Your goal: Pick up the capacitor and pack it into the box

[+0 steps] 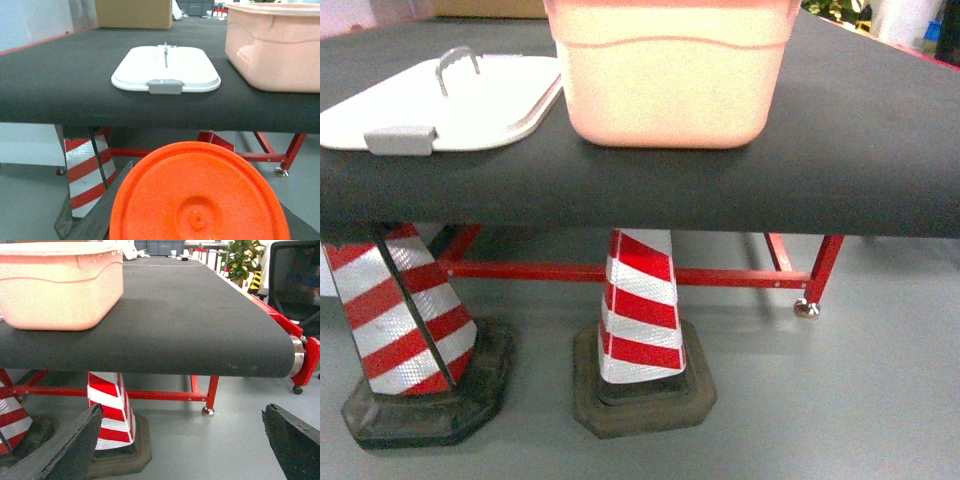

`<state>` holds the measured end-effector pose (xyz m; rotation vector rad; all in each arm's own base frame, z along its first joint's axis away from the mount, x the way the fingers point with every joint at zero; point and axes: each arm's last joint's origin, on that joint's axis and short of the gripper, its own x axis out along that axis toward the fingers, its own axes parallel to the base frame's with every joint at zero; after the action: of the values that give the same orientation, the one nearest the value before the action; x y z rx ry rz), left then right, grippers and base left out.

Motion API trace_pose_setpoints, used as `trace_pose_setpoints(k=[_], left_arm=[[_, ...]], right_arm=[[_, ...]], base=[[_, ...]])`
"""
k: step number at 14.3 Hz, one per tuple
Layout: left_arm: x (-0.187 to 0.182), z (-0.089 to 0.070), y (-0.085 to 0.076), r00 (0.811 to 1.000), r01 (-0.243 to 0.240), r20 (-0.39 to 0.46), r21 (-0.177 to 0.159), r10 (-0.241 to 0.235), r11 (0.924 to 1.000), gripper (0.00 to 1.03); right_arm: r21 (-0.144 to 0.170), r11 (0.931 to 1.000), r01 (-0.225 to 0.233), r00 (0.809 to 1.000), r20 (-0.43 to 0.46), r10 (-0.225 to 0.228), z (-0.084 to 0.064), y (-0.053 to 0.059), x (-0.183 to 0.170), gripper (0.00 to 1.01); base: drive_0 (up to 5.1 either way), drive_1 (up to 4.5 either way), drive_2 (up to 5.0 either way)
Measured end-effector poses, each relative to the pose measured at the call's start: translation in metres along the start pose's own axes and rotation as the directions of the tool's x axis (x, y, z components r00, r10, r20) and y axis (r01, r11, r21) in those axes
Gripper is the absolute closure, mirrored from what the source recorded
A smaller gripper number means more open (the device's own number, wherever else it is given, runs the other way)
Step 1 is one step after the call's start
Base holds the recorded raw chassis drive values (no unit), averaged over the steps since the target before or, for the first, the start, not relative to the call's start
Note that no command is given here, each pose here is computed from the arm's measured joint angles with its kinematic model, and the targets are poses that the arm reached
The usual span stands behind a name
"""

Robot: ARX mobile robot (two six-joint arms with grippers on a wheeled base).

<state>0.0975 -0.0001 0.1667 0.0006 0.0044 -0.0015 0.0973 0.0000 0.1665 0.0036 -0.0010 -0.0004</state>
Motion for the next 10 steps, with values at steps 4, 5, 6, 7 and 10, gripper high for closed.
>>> trace_pose_setpoints(k=[4, 5, 6, 7, 10], left_arm=[[0.0, 0.0, 0.0, 1.0, 0.0, 0.0, 0.0, 0.0, 1.0, 0.6], [0.0, 0.0, 0.0, 1.0, 0.0, 0.0, 0.0, 0.0, 1.0, 0.6], [0.0, 0.0001, 0.0, 1.0, 0.0, 0.001, 0.0, 0.0, 1.0, 0.6], [0.0, 0.0006, 0.0, 1.0, -0.001, 0.006, 0.0, 0.001, 1.0, 0.6], [0.0, 0.0003, 0.0, 1.0, -0.001, 0.002, 0.0, 0.001, 1.0, 0.6]], right_arm=[[-0.001, 1.0, -0.001, 1.0, 0.0, 0.001, 0.0, 0.0, 0.0, 0.03], [0.0, 1.0, 0.0, 1.0, 0.0, 0.0, 0.0, 0.0, 0.0, 0.03], [-0.002, 1.0, -0.001, 1.0, 0.0, 0.001, 0.0, 0.0, 0.0, 0.03], [-0.001, 1.0, 0.0, 1.0, 0.004, 0.0, 0.0004, 0.0, 0.0, 0.03], [-0.001, 1.0, 0.0, 1.0, 0.003, 0.0, 0.0003, 0.0, 0.0, 0.03]], base=[[0.0, 0.0, 0.0], [0.0, 0.0, 0.0], [0.0, 0.0, 0.0], [0.0, 0.0, 0.0], [0.0, 0.0, 0.0]])
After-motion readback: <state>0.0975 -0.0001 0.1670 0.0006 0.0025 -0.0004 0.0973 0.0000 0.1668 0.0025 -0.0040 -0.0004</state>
